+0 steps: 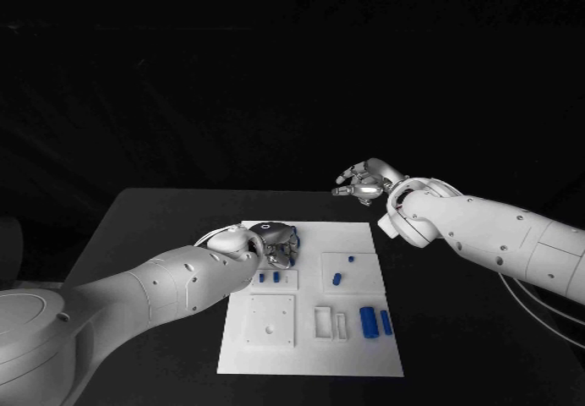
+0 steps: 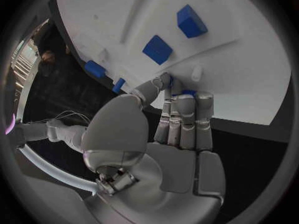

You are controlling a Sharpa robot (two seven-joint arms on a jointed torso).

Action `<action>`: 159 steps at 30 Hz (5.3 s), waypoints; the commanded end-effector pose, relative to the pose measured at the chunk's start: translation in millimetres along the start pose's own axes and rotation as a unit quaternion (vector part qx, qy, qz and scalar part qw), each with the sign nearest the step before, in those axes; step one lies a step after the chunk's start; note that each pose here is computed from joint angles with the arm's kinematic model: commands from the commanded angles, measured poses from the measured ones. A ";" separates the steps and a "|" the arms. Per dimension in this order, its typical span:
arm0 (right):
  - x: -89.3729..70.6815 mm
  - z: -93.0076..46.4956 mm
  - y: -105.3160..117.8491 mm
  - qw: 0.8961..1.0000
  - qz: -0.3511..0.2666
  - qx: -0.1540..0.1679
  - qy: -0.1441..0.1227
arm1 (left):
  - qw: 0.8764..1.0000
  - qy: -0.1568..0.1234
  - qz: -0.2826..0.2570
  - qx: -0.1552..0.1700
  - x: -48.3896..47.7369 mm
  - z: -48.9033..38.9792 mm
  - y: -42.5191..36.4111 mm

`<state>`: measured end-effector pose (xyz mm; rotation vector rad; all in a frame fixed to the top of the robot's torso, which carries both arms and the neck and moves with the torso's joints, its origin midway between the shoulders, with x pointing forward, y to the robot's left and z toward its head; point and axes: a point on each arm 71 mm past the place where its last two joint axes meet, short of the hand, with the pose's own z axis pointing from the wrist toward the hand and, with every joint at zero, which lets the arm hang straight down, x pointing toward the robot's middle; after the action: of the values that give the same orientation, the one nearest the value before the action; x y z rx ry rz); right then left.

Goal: Assemble the parts on the task board

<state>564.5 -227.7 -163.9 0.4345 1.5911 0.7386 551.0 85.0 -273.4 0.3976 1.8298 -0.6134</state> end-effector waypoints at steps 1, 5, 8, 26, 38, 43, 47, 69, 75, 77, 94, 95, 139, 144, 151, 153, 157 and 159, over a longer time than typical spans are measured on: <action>0.9 0.0 1.1 1.000 -0.002 -0.005 0.005 | 0.999 0.031 0.005 0.004 14.2 -1.5 -0.7; 0.7 -0.2 0.9 1.000 -0.002 -0.004 0.004 | 1.000 0.031 0.006 0.002 14.2 -1.7 0.3; 0.8 -0.2 1.0 1.000 -0.002 -0.005 0.004 | 1.000 0.026 0.006 0.002 13.8 -2.0 1.0; 0.9 0.0 0.9 1.000 -0.002 -0.004 0.005 | 0.997 -0.041 -0.071 -0.015 2.4 -12.3 13.8; -1.2 -1.0 -1.4 1.000 -0.003 -0.001 0.003 | 0.993 -0.072 -0.091 -0.004 -23.3 -20.2 16.6; -2.2 -1.1 -2.7 1.000 -0.003 0.000 0.002 | 0.993 -0.072 -0.092 -0.001 -34.1 -27.0 18.8; -2.9 -1.5 -3.3 1.000 -0.003 0.001 0.002 | 0.994 -0.067 -0.087 -0.009 -41.0 -32.9 25.2; -2.8 -1.6 -3.5 1.000 -0.003 0.001 0.003 | 0.995 -0.038 -0.092 -0.025 -28.1 -44.3 42.6; -3.0 -1.6 -3.7 1.000 -0.004 0.001 0.003 | 0.995 -0.032 -0.095 -0.028 -21.0 -44.5 43.6; -2.9 -1.5 -3.7 1.000 -0.004 0.001 0.003 | 0.995 -0.030 -0.096 -0.028 -19.1 -44.4 43.5; -2.8 -1.7 -3.5 1.000 -0.003 0.001 0.003 | 0.995 -0.027 -0.092 -0.038 -13.6 -43.4 46.9; -2.8 -1.7 -3.5 1.000 -0.003 0.001 0.003 | 0.995 -0.026 -0.092 -0.039 -12.5 -43.1 47.0; -2.5 -1.7 -3.4 1.000 -0.003 0.001 0.004 | 0.999 -0.003 -0.042 -0.027 14.3 -40.6 37.6; -2.7 -1.7 -3.6 1.000 -0.003 0.001 0.004 | 0.998 -0.013 -0.050 -0.025 12.8 -40.6 37.6; -3.0 -1.8 -4.1 1.000 -0.004 0.002 0.004 | 0.998 -0.014 -0.054 -0.031 12.6 -41.4 40.5; -2.9 -1.8 -4.1 1.000 -0.004 0.002 0.004 | 0.998 -0.012 -0.054 -0.034 12.9 -41.7 41.4; -3.3 -2.1 -4.4 1.000 -0.004 0.002 0.004 | 0.998 -0.016 -0.053 -0.040 12.2 -42.6 44.5; -3.7 -2.3 -4.7 1.000 -0.004 0.003 0.004 | 0.998 -0.017 -0.053 -0.041 11.9 -43.3 46.2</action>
<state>564.0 -234.9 -164.1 0.4409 1.5917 0.7259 539.3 144.0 -279.9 0.2432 1.8269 -0.6253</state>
